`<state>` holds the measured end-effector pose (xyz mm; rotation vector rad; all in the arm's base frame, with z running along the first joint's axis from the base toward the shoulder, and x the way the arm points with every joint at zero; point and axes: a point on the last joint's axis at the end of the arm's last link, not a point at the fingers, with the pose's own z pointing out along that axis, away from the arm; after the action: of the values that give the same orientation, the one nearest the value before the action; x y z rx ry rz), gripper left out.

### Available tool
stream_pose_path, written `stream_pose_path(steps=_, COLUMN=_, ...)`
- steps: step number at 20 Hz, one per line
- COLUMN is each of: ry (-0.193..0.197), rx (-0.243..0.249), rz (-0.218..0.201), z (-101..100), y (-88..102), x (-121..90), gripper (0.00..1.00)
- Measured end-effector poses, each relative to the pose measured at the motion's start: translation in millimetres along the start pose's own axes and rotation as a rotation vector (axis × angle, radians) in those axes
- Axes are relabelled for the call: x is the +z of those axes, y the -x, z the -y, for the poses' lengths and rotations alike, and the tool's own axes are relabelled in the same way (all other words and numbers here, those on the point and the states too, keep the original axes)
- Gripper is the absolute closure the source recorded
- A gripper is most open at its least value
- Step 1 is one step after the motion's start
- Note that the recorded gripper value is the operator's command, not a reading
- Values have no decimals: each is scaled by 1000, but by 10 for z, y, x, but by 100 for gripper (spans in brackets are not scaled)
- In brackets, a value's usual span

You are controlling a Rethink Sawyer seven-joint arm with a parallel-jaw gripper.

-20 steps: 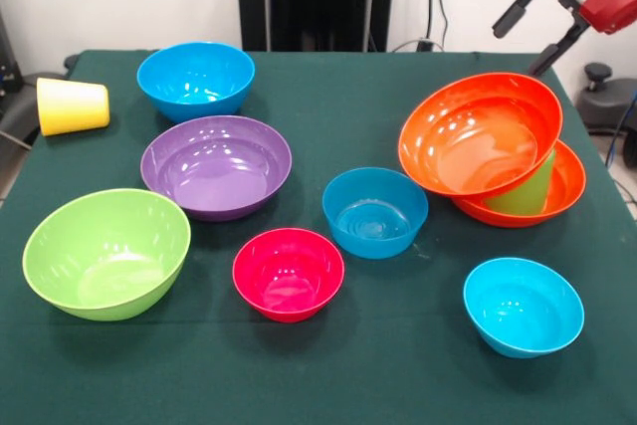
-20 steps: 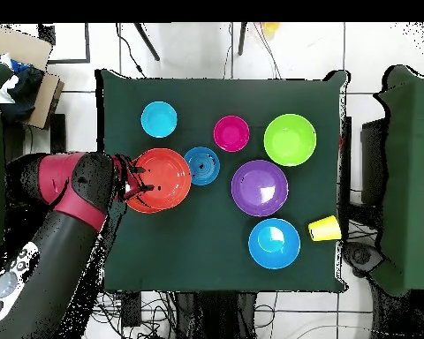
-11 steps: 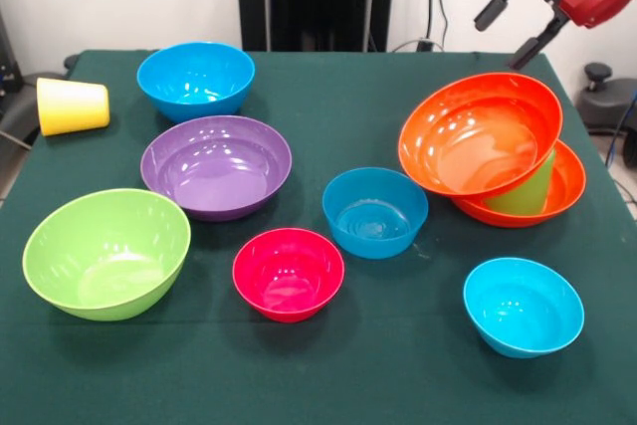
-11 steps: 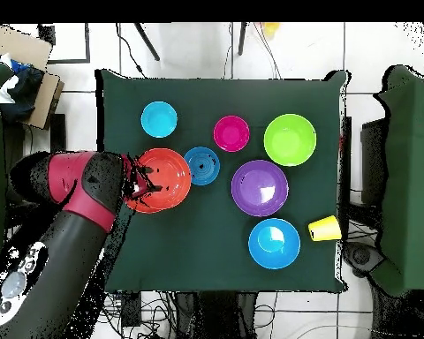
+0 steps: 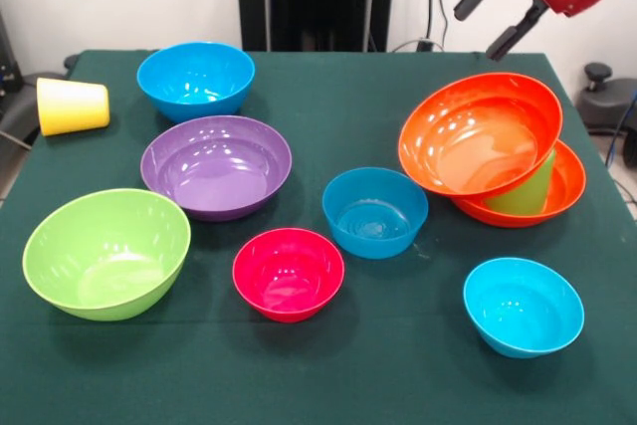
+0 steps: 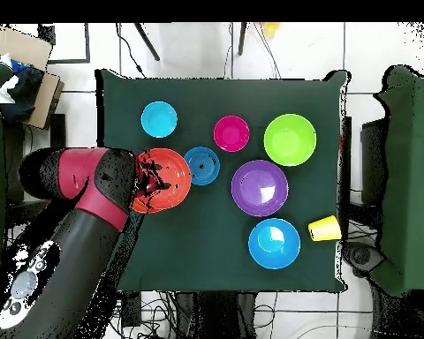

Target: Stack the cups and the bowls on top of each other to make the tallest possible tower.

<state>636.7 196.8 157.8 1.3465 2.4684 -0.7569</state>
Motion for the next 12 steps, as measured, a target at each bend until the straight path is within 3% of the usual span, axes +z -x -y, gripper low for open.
stream_pose_path(steps=12, ry=10, rx=-5, rz=13, z=32, y=72, x=2, gripper=0)
